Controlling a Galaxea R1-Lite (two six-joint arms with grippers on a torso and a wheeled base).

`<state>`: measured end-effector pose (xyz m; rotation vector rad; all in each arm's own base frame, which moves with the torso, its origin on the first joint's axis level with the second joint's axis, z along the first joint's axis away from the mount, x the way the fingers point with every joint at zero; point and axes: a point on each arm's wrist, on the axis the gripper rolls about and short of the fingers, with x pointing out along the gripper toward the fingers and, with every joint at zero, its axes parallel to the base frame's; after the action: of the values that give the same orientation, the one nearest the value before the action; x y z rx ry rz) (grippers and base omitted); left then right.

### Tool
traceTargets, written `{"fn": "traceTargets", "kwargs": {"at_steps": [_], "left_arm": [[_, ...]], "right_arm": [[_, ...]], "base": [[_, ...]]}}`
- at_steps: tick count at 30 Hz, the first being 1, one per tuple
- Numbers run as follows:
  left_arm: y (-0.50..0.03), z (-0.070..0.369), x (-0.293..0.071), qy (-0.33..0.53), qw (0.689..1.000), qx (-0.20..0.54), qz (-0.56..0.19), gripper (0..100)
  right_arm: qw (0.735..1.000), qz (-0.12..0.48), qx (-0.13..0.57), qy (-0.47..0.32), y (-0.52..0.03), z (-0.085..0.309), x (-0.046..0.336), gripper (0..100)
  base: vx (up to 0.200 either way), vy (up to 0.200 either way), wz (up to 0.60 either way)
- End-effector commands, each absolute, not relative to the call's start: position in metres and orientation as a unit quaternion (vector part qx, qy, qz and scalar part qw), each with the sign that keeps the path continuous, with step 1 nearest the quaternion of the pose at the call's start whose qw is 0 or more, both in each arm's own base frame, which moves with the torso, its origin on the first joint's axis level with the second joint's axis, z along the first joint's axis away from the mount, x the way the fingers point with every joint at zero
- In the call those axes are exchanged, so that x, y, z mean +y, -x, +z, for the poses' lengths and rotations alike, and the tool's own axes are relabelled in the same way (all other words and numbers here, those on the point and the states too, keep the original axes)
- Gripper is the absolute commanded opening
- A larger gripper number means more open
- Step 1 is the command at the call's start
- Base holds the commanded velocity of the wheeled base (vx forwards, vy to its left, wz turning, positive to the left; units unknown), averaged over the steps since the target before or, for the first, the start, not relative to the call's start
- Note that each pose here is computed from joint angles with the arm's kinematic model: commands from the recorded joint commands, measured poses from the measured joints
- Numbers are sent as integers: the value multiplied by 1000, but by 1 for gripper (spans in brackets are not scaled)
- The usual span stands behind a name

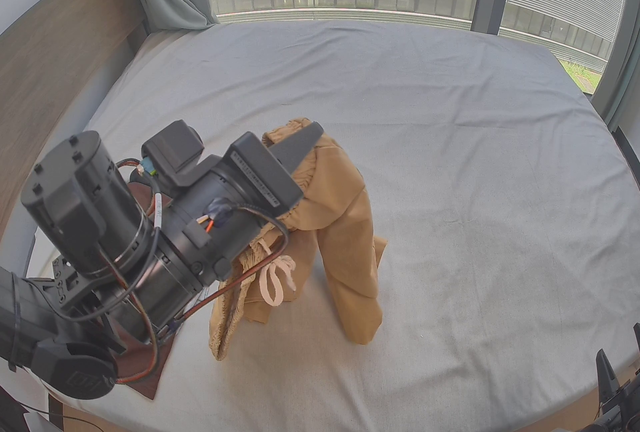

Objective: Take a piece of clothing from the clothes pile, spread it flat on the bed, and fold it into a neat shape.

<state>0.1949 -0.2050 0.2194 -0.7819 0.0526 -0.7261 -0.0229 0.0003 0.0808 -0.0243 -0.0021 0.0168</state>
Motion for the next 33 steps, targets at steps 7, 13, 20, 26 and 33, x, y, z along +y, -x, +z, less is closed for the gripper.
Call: {"fn": "traceTargets", "kwargs": {"at_steps": [7,13,20,26,33], "left_arm": [[-198,206,-222,363,859,50,-357,0],[-200,199,-237,362,855,62,-367,0],[-206,190,-259,374,844,82,-377,0],[-206,184,-277,380,834,95,-390,0],[-202,175,-295,376,820,116,-416,0]], "right_arm": [[1000,8,1,12,23,76,0,100],[1000,8,1,12,23,76,0,100],[1000,8,1,12,23,76,0,100],[1000,8,1,12,23,76,0,100],[1000,8,1,12,23,76,0,100]], "base": [[0,0,0],[0,0,0],[0,0,0],[0,0,0],[0,0,0]]}}
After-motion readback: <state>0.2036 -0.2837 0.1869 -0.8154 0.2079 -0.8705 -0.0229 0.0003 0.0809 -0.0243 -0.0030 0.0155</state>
